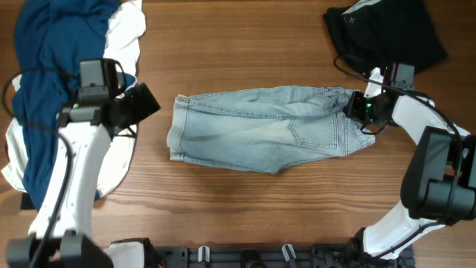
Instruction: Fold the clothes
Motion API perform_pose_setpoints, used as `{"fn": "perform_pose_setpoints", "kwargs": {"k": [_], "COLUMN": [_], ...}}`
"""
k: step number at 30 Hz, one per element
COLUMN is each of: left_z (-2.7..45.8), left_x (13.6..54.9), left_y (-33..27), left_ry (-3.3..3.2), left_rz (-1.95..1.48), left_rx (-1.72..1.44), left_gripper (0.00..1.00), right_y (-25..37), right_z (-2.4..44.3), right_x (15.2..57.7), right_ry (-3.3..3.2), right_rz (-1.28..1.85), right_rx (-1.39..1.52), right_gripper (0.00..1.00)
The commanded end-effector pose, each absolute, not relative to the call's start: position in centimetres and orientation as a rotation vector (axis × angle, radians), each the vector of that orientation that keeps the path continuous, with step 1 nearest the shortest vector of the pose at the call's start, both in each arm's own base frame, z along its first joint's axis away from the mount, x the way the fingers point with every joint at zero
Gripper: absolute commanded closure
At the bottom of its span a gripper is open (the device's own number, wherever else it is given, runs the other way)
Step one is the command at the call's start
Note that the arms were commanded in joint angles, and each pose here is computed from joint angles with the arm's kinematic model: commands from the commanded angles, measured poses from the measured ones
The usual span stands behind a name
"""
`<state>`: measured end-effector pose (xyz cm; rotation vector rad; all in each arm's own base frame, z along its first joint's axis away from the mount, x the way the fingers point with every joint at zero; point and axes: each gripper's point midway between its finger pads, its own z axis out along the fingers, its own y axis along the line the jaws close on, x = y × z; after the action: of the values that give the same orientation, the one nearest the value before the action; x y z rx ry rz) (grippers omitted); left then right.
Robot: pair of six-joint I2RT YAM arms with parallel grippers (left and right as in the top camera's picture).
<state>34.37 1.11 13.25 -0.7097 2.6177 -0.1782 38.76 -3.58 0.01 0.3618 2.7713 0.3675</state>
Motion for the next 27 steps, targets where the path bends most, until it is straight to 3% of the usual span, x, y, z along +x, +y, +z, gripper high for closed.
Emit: {"fn": "perform_pose_setpoints", "kwargs": {"k": [1,4,10,16,22,27], "left_z": [10.6,9.6,9.6,9.7,9.7,9.7], "left_x": [35.0,35.4,36.2,36.3,36.5,36.5], "left_y": [0.5,0.2,0.0,0.0,0.0,0.0], "left_ry": [2.695,2.713,2.686,2.682,2.675,2.675], "left_rz": [-0.160,-0.158,-0.171,-0.172,-0.174,-0.174], "left_rx": [-0.675,-0.669,-0.655,-0.653,-0.651,-0.651], "left_gripper": [0.07,0.08,0.08,0.08,0.08,0.08], "right_y": [-2.6,-2.8,-2.4,0.8,9.6,12.7], "right_z": [-2.7,0.0,10.1,11.6,12.6,16.6], "right_x": [36.5,38.0,41.3,41.3,41.0,42.3], "right_ry": [2.893,2.882,2.823,2.844,2.843,2.762], "right_rz": [0.415,0.421,0.401,0.408,0.454,0.447], "right_rx": [0.425,0.415,0.309,0.207,-0.064,-0.141], "right_gripper": [0.96,0.96,0.96,0.96,0.96,0.96]}}
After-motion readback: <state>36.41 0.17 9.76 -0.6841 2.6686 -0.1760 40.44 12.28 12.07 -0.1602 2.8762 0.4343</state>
